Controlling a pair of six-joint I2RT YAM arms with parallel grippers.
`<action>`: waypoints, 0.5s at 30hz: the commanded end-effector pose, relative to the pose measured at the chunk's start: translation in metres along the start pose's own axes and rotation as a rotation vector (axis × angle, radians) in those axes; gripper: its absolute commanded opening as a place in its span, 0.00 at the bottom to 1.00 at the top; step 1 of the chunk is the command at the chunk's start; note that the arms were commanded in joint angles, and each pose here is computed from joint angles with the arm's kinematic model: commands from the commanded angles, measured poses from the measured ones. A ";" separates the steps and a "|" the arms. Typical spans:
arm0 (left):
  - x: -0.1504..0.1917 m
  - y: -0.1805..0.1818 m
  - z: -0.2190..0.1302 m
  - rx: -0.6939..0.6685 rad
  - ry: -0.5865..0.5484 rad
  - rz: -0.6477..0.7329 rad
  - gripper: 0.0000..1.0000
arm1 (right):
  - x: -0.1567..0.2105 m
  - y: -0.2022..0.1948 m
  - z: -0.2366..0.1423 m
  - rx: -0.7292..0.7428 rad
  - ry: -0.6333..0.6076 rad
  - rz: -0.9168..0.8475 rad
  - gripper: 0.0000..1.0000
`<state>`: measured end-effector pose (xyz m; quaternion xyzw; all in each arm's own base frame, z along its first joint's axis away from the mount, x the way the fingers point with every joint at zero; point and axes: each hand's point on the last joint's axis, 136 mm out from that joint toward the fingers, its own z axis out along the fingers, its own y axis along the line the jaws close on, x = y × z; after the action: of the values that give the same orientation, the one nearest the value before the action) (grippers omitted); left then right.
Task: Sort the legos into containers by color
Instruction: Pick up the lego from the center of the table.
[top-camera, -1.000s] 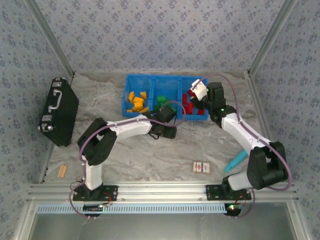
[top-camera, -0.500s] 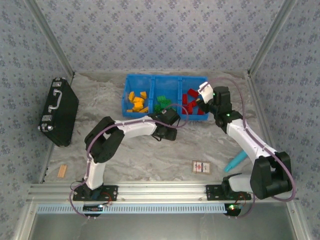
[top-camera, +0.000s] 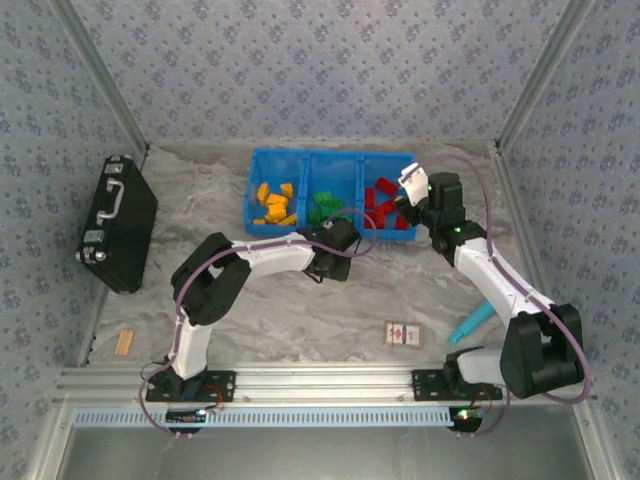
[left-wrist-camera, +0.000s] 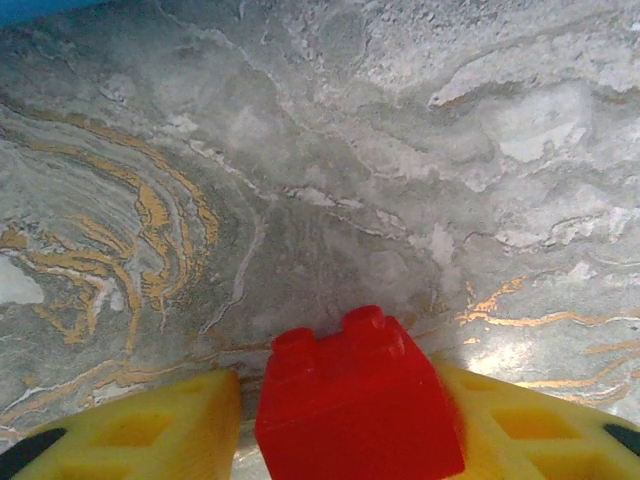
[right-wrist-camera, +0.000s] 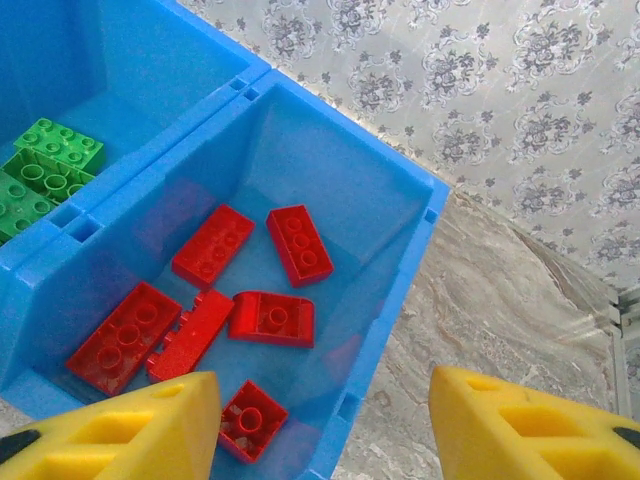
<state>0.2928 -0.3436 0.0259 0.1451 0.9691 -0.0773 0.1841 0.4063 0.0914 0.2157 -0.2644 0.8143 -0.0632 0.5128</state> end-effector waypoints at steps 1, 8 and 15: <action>-0.008 -0.007 0.007 0.002 -0.025 0.016 0.49 | -0.004 -0.007 -0.005 0.021 -0.018 0.020 0.58; -0.014 -0.012 0.009 0.018 -0.040 0.026 0.41 | -0.005 -0.010 -0.006 0.025 -0.018 0.030 0.58; -0.027 -0.018 -0.004 0.051 -0.110 0.057 0.37 | -0.002 -0.011 -0.009 0.030 -0.017 0.052 0.58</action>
<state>0.2968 -0.3427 0.0257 0.1582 0.9667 -0.0642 0.1905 0.4068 0.0872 0.2166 -0.2538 0.8172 -0.0619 0.5138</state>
